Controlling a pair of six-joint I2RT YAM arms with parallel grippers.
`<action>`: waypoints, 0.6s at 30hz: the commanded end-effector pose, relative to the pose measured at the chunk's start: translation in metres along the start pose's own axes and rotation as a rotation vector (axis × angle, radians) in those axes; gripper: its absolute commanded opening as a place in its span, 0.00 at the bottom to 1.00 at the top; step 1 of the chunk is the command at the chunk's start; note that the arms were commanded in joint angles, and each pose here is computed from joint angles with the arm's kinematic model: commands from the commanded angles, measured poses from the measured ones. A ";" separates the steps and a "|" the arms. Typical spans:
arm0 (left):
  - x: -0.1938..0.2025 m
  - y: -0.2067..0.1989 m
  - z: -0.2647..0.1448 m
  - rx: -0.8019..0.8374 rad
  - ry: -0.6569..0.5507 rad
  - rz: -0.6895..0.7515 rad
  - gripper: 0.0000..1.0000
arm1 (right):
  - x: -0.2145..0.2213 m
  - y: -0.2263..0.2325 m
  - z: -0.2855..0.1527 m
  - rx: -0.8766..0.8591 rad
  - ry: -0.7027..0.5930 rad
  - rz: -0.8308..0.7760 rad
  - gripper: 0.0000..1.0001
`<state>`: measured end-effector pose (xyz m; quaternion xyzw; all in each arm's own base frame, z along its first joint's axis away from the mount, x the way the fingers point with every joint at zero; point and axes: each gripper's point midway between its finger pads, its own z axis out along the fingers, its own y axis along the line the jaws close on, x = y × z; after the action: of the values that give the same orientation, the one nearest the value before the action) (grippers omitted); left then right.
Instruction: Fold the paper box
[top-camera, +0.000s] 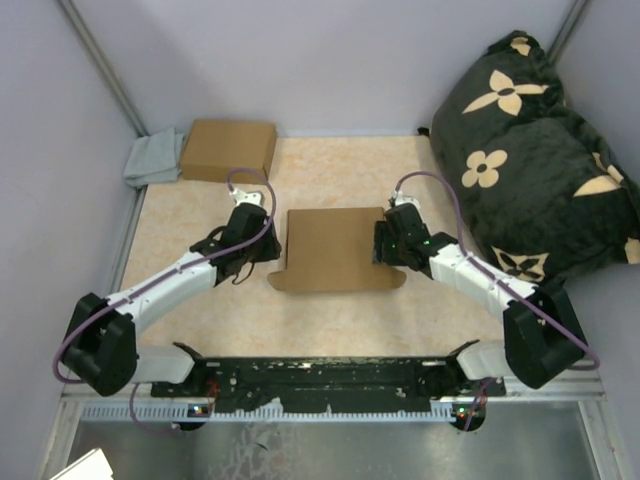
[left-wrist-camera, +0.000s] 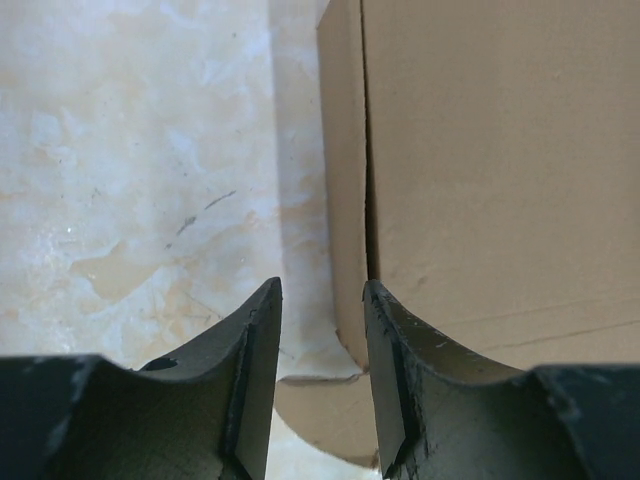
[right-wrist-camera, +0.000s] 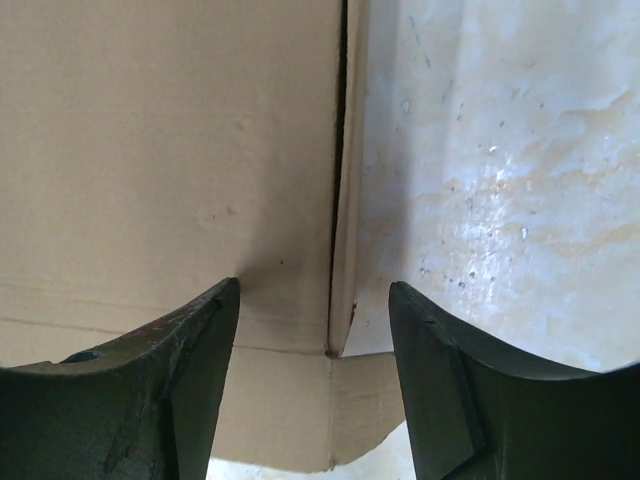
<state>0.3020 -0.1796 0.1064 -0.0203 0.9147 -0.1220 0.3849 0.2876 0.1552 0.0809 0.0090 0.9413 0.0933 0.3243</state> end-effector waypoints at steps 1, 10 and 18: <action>-0.028 -0.019 0.008 0.061 -0.104 -0.006 0.45 | -0.057 0.008 -0.002 -0.016 -0.158 0.027 0.62; 0.005 -0.027 0.038 0.100 0.020 0.014 0.44 | -0.033 0.017 0.025 -0.083 -0.053 -0.005 0.59; 0.026 -0.022 0.057 0.072 0.097 0.027 0.43 | -0.019 0.023 0.038 -0.124 -0.007 -0.014 0.57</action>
<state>0.3298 -0.2131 0.0759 -0.0019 0.9146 -0.1534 0.3741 0.3218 0.1708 0.0721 -0.0008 0.9348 0.1261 0.3321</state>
